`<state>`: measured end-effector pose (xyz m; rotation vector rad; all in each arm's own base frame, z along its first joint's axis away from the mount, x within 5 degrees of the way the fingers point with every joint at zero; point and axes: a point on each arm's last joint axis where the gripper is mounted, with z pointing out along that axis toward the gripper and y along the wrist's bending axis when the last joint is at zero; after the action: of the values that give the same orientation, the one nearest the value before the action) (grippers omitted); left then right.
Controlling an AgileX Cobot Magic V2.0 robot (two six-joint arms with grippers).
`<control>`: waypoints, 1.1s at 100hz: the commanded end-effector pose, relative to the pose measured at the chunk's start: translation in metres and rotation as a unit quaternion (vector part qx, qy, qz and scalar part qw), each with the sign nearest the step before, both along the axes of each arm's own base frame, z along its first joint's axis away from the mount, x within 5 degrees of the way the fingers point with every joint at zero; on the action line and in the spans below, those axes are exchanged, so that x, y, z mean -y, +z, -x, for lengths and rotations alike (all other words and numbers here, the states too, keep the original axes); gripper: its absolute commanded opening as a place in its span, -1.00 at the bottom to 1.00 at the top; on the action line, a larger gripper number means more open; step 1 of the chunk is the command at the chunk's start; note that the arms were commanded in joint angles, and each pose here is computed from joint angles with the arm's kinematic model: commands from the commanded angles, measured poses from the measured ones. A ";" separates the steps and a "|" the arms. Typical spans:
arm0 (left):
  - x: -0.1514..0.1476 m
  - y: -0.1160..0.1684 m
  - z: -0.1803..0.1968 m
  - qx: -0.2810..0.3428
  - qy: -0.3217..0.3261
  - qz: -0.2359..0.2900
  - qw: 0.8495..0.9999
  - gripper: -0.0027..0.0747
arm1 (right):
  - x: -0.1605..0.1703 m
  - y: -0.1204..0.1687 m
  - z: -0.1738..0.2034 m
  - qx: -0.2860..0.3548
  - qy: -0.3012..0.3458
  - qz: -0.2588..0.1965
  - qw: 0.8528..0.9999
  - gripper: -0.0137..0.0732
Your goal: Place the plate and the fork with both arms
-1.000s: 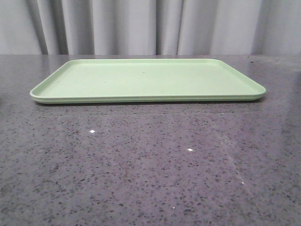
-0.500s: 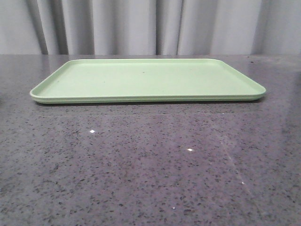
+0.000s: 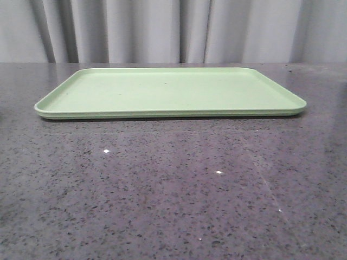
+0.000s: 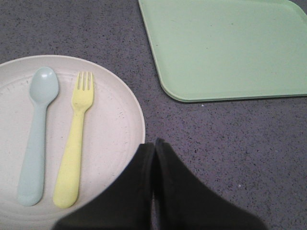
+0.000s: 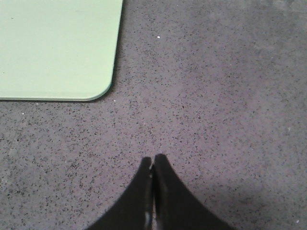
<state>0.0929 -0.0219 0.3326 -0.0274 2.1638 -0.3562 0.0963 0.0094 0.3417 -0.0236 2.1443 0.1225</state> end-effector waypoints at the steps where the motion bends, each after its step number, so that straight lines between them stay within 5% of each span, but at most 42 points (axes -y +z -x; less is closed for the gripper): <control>1: 0.001 0.015 -0.005 0.041 0.008 0.020 0.999 -0.98 | 0.001 0.015 -0.004 0.043 -0.005 0.000 0.999 -0.94; 15: 0.001 0.015 -0.005 0.043 0.006 0.016 0.999 -0.80 | 0.001 0.015 -0.004 0.044 -0.005 0.000 0.999 -0.76; 30: 0.001 0.015 -0.005 0.043 0.006 0.016 0.999 0.03 | 0.001 0.016 -0.005 0.051 -0.006 -0.001 0.999 -0.18; 42: 0.000 0.016 -0.005 0.049 0.009 0.014 0.999 0.55 | 0.001 0.016 -0.005 0.051 -0.006 -0.001 0.999 0.07; 80: -0.007 0.017 -0.010 0.062 0.027 -0.036 0.997 0.56 | 0.001 0.016 -0.005 0.051 -0.006 -0.001 0.999 0.07; 110: -0.036 0.029 -0.036 0.032 0.117 -0.094 0.988 0.56 | 0.001 0.016 -0.005 0.051 -0.006 -0.001 0.999 0.07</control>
<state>0.1161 0.0030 0.3439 -0.0979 2.1680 -0.0815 0.0966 0.0094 0.3422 -0.0231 2.1385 0.1222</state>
